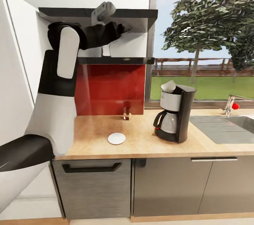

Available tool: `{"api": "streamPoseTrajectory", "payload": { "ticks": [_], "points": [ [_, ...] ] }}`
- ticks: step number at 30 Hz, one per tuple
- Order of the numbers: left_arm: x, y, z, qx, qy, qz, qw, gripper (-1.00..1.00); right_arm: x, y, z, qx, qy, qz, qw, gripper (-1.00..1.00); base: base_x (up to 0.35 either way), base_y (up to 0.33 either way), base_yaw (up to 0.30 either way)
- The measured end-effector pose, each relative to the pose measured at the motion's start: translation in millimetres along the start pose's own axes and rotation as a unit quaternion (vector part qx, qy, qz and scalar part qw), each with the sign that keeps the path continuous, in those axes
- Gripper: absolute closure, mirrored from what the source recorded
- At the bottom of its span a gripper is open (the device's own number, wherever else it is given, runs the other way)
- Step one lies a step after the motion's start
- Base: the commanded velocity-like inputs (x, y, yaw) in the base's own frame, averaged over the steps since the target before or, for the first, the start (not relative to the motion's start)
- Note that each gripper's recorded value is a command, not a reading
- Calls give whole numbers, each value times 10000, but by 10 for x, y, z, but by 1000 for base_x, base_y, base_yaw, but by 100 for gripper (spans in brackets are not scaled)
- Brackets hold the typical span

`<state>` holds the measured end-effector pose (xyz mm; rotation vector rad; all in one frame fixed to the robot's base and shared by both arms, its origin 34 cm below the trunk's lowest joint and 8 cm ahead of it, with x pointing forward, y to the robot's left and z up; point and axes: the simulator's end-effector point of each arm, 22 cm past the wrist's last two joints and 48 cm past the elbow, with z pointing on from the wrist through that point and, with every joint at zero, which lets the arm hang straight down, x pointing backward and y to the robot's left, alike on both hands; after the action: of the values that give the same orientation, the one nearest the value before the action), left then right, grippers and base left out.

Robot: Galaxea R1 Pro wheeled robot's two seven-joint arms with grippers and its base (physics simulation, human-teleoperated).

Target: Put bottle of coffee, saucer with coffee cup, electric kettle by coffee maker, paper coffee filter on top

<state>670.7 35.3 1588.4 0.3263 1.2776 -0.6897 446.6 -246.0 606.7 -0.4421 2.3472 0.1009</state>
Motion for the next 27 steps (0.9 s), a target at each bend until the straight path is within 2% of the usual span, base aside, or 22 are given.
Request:
{"api": "streamPoseTrajectory", "payload": {
  "ticks": [1, 3, 5, 7, 10, 11, 12, 16, 17, 18, 23, 27],
  "points": [
    [-60, 91, -4, -232, -27, 17, 9997, -100, 0, 1, 0, -1, 0, -1, 10000, -100, 0, 0, 0],
    [-209, 404, -55, -1032, -98, 51, 9946, -100, 0, 4, 0, -7, 1, -3, 10000, -100, 0, 0, 0],
    [-247, 514, -81, -1363, -106, 98, 9906, -100, 1, 5, 0, -10, 1, -4, 10000, -100, 0, 0, 0],
    [-238, 526, -75, -1492, -79, 187, 9886, -100, 1, 6, 1, -11, 2, -4, 10000, -100, 0, 0, 0],
    [-223, 704, -121, -1903, -1, 538, 9803, -100, 2, 7, 1, -12, 3, -4, 10000, -100, 0, 0, 0],
    [-216, 820, -159, -2155, 37, 719, 9738, -100, 4, 7, 0, -13, 6, -4, 10000, -100, 0, 0, 0],
    [-224, 1019, -243, -2569, 71, 989, 9613, -100, 7, 8, 0, -14, 8, -4, 10000, -100, 0, 0, 0],
    [-229, 1094, -280, -2726, 82, 1114, 9556, -100, 12, 10, -1, -17, 16, -6, 10000, -100, 48, 0, 0],
    [-258, 1200, -337, -2858, 79, 1185, 9509, -100, 46, 27, -7, -40, 52, -4, 10000, -100, 216, 0, 0],
    [-267, 1231, -354, -2887, 75, 1196, 9499, -100, 94, 41, -13, -55, 102, 6, 9999, -100, 227, 0, 0],
    [-280, 1277, -377, -2930, 64, 1214, 9484, -100, 279, 99, -41, -114, 296, 39, 9995, -100, 117, 0, 0],
    [-289, 1275, -383, -2922, 50, 1214, 9486, -100, 334, 132, -52, -179, 367, -130, 9991, -100, 168, 0, 0]
  ]
}}
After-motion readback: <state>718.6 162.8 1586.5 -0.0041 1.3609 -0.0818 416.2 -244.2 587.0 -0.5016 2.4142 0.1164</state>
